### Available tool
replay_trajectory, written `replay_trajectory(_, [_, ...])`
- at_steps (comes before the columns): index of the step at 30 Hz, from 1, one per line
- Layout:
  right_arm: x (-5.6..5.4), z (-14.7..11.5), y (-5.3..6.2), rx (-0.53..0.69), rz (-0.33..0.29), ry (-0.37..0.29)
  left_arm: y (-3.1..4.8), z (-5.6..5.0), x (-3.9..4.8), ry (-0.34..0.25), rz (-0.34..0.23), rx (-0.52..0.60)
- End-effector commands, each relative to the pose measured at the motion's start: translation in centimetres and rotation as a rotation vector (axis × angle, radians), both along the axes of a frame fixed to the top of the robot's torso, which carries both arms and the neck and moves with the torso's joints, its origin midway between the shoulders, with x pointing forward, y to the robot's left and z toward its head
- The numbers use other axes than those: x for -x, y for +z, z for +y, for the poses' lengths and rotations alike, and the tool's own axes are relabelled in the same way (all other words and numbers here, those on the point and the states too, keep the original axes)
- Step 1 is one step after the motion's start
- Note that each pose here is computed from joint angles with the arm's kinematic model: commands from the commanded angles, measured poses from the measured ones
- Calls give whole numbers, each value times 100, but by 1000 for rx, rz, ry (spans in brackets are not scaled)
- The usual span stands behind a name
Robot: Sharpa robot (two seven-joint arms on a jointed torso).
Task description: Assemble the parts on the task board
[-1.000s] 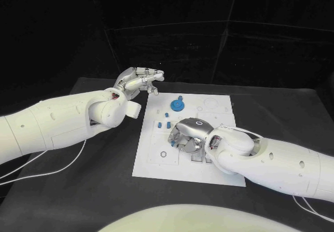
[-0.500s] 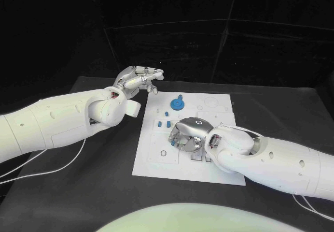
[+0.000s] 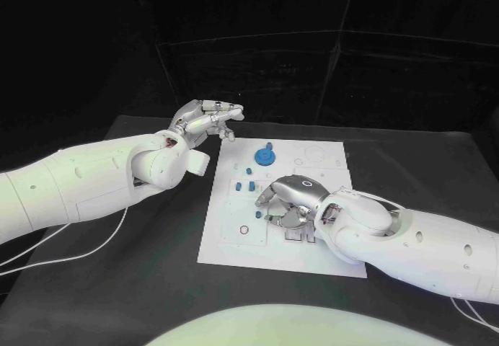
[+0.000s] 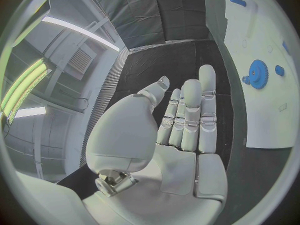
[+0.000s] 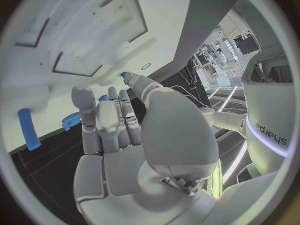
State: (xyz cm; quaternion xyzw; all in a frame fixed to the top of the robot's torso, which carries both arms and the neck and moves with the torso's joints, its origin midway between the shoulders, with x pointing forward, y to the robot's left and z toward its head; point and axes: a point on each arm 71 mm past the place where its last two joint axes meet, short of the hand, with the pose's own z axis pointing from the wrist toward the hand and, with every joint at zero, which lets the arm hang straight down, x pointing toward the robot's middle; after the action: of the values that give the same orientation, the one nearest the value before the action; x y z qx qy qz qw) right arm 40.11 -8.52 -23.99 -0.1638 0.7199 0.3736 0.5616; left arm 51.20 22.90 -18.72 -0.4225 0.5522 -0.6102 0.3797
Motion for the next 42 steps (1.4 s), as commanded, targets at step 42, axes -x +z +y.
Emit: replay_trajectory(42, [-378, -753, 378, 250, 58, -222, -7, -19, -19, -20, 14, 6])
